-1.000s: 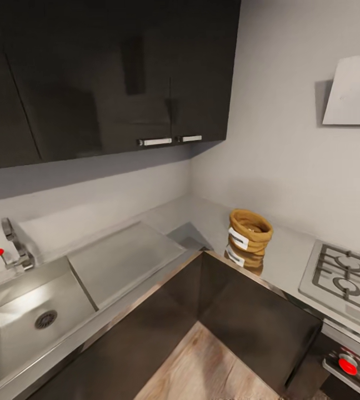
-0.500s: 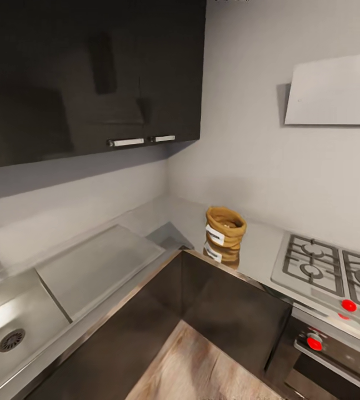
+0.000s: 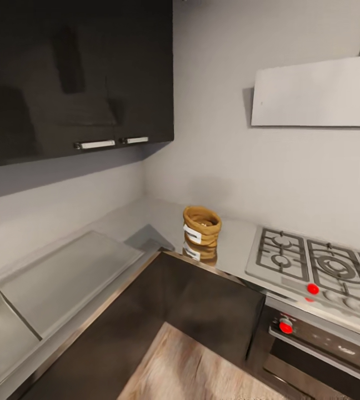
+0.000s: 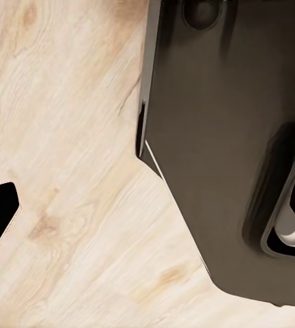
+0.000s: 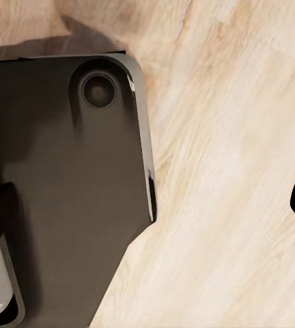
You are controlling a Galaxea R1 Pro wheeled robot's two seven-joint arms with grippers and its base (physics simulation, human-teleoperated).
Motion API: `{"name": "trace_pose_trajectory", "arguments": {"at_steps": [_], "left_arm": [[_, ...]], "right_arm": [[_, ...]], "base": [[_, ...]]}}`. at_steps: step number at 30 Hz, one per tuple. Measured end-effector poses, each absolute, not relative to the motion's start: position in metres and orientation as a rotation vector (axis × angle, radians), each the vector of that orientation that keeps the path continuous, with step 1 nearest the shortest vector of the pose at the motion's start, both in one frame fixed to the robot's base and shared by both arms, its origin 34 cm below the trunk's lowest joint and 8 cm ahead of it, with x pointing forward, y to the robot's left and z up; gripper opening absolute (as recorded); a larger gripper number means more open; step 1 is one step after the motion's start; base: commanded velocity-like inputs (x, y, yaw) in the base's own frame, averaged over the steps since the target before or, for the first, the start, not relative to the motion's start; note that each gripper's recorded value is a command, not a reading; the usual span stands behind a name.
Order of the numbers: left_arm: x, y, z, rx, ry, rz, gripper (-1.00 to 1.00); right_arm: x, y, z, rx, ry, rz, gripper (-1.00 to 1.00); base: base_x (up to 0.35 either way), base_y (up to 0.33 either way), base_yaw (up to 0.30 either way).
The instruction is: In the kitchen, take the popcorn bag from the countertop, put it into the microwave, and heat it until the popcorn is cooked so the cooked popcorn ends up inside the bag.
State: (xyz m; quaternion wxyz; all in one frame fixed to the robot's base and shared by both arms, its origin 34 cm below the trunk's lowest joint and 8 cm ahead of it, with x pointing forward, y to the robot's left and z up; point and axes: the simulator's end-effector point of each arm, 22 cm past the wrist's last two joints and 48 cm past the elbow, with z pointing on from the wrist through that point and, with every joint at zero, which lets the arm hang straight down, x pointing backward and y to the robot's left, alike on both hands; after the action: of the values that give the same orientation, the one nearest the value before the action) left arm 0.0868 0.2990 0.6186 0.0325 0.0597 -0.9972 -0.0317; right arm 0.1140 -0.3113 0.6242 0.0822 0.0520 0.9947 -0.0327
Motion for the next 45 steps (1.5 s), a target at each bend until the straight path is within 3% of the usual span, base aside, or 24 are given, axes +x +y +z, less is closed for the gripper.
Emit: {"name": "trace_pose_trajectory", "arguments": {"at_steps": [8, 15, 23, 31, 45], "left_arm": [[0.088, 0.299, 0.619, 0.184, -3.073, -0.097, 1.0], [0.088, 0.299, 0.619, 0.184, -3.073, -0.097, 1.0], [0.088, 0.299, 0.619, 0.184, -3.073, -0.097, 1.0], [0.088, 0.299, 0.619, 0.184, -3.073, -0.097, 1.0], [0.088, 0.299, 0.619, 0.184, -3.073, -0.097, 1.0]], "right_arm": [[0.129, -0.312, 0.624, 0.157, 2.94, -0.096, 1.0], [0.358, -0.311, 0.69, 0.1, 2.436, -0.053, 1.0], [0.503, -0.255, 0.823, -0.05, 2.036, 0.067, 1.0], [0.567, -0.207, 0.952, -0.125, 1.927, 0.158, 1.0], [0.696, -0.221, 1.088, -0.117, 1.95, 0.059, 1.0]], "base": [[0.0, 0.0, -0.19], [0.0, 0.0, -0.007], [0.0, 0.0, 0.0], [0.0, 0.0, 0.0], [0.0, 0.0, 0.0]]}}
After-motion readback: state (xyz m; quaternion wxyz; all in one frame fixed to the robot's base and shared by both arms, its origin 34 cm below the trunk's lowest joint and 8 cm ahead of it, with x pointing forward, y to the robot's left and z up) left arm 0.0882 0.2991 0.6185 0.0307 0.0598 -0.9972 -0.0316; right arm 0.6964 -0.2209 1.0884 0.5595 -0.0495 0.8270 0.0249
